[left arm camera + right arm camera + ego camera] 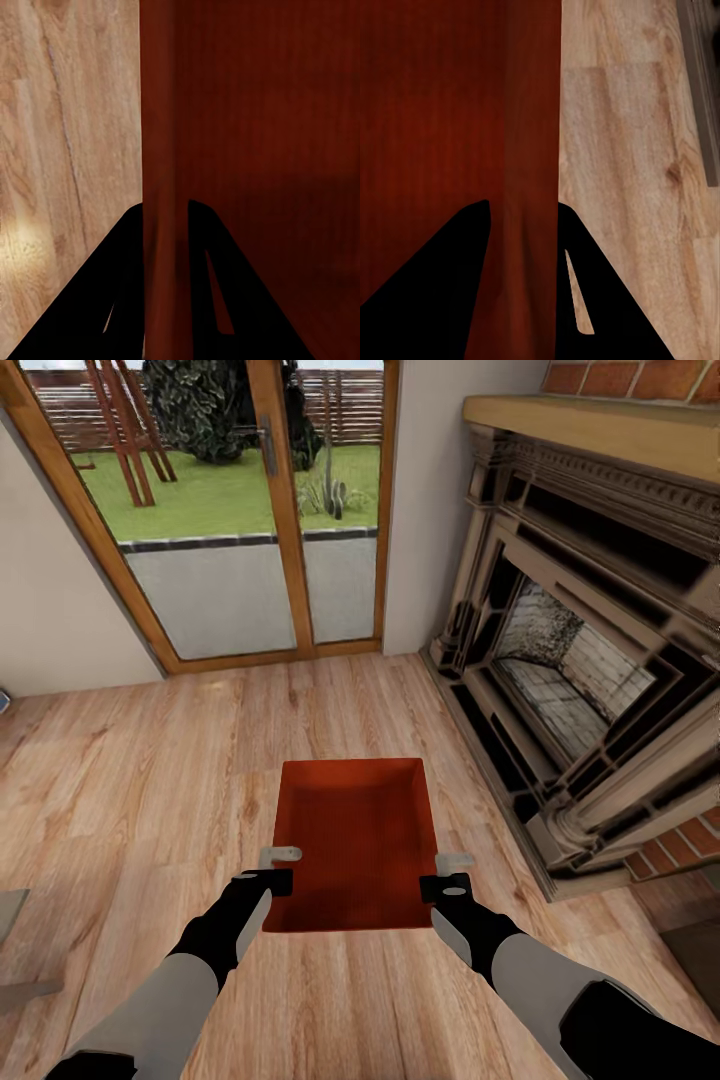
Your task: Move the two storage containers from the living room to the garage. In the garage, place one container on the floor and stack the other container on top of it (either order is fine).
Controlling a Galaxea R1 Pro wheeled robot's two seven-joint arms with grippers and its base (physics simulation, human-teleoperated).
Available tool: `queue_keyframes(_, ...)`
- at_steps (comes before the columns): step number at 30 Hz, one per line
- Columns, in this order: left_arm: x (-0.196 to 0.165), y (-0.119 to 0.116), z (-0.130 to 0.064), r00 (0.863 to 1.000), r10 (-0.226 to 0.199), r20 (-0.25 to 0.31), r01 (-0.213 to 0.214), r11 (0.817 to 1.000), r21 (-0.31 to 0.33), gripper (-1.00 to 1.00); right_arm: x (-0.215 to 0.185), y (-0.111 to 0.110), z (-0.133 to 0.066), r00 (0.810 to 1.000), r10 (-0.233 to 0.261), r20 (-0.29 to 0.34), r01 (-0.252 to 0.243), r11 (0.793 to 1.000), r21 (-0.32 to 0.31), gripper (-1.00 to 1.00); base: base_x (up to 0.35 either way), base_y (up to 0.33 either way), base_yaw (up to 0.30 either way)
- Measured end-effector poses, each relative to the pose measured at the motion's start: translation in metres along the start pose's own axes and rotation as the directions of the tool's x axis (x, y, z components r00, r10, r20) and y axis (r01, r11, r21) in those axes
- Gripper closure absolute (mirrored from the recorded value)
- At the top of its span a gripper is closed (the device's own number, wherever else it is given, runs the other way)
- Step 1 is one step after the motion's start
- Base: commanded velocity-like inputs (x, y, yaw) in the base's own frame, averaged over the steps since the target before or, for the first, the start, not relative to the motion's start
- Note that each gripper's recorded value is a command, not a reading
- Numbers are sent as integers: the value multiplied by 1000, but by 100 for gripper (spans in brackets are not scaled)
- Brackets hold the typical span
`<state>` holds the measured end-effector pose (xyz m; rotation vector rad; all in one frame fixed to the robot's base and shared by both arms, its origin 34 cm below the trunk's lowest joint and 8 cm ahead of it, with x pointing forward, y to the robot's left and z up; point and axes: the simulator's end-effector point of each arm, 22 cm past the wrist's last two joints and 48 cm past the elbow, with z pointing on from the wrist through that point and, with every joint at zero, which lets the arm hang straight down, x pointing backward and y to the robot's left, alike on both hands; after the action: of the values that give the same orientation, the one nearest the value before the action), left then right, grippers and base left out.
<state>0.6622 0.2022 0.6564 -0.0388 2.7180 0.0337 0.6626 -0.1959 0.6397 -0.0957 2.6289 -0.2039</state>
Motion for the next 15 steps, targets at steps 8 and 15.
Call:
queue_keyframes(8, -7, 0, -12, 1000, -1, 13, 1, 1000, 1, 100, -8, -2, -11, 1000, 2, 12, -2, 1000, 1, 100, 0, 0, 0)
queue_keyframes(15, -12, 0, -22, 1000, -1, 23, 1, 1000, 1, 100, -14, -4, -20, 1000, 4, 23, -4, 1000, 2, 100, 0, 0, 0)
